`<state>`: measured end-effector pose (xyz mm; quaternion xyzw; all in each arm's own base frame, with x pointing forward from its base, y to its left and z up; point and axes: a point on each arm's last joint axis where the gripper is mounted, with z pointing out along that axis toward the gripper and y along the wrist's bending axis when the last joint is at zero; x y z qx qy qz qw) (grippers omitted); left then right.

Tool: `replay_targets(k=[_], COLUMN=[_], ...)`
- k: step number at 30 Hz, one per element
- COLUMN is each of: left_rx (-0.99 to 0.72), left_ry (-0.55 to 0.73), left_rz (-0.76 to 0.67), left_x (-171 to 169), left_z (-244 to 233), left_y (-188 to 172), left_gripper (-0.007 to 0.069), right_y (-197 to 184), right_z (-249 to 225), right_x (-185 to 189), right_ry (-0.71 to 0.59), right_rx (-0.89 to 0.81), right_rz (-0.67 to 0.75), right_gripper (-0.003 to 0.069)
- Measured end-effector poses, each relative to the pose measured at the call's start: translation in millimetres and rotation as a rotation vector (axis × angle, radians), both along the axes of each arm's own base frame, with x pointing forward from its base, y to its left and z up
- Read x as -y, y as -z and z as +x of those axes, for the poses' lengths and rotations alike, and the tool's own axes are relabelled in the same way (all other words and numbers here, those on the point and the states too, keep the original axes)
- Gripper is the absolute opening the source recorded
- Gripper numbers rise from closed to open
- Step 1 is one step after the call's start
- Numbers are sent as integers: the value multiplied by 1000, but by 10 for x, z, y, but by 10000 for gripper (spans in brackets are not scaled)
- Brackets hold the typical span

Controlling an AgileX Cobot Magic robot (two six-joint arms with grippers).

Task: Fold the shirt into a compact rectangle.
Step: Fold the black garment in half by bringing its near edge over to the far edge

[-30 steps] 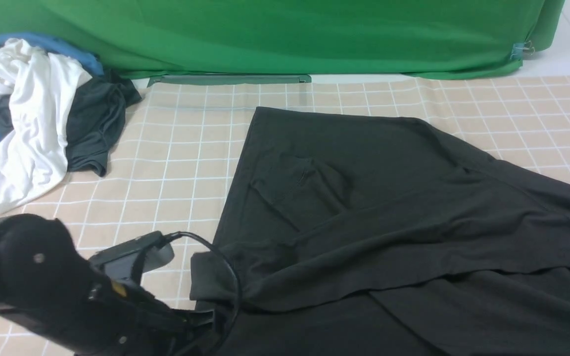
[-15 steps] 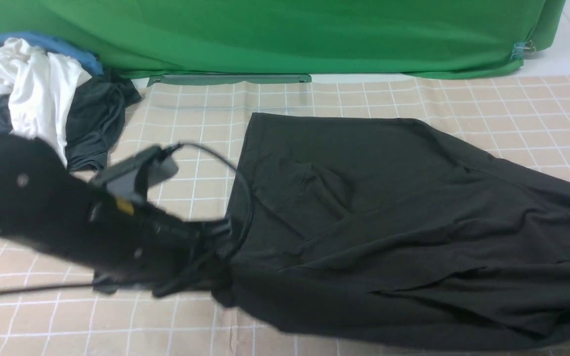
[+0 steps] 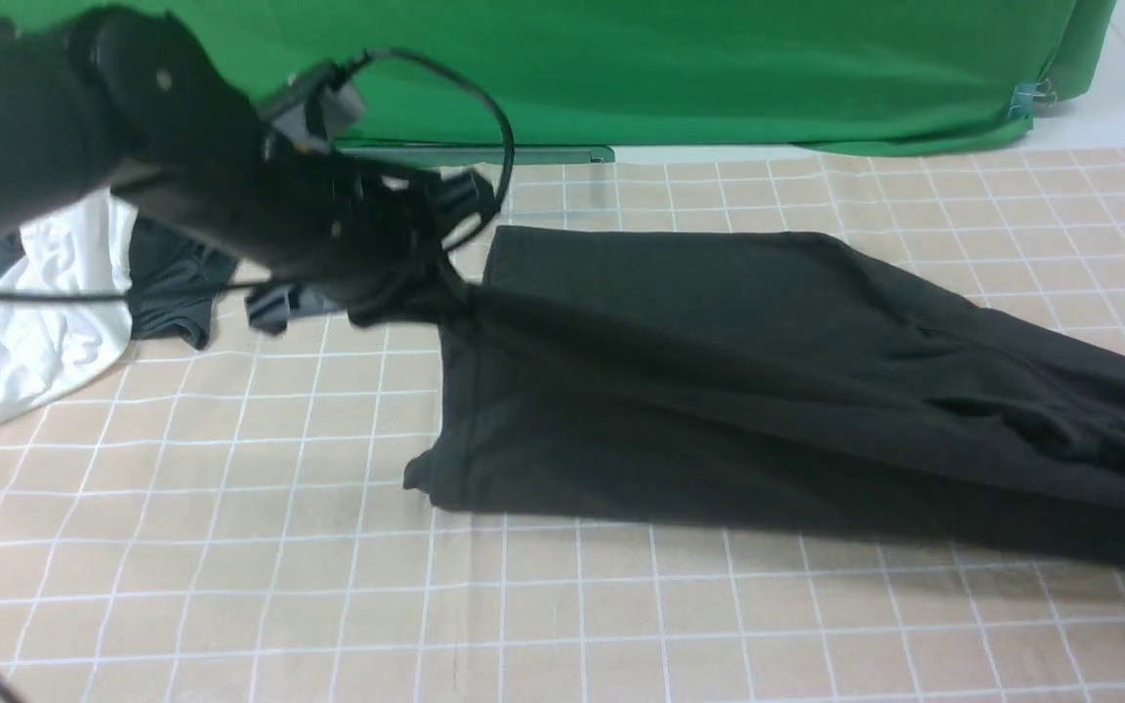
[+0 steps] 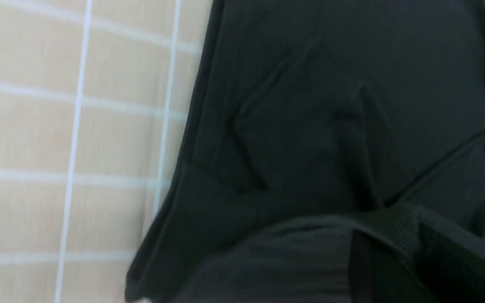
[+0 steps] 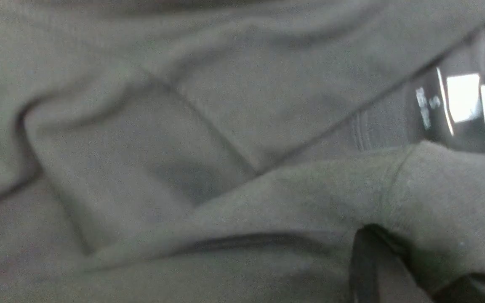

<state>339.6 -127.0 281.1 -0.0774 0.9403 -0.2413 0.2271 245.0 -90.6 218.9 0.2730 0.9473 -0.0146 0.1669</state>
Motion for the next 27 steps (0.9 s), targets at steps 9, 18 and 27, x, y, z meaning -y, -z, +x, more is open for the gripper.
replay_targets(k=[9, 18, 27], left_rx=[21, 55, 68], left_ry=[-3, -41, -126], left_rz=[-4, -34, -32], left_x=[93, 78, -79], left_z=[570, 1063, 1376], left_y=[110, 255, 650], left_gripper=[20, 20, 20], right_y=[110, 189, 338], right_z=[323, 689, 926], right_x=[103, 231, 340], right_ry=[19, 30, 18], right_rx=[64, 136, 236], right_rz=[3, -14, -72], right_gripper=[76, 94, 143])
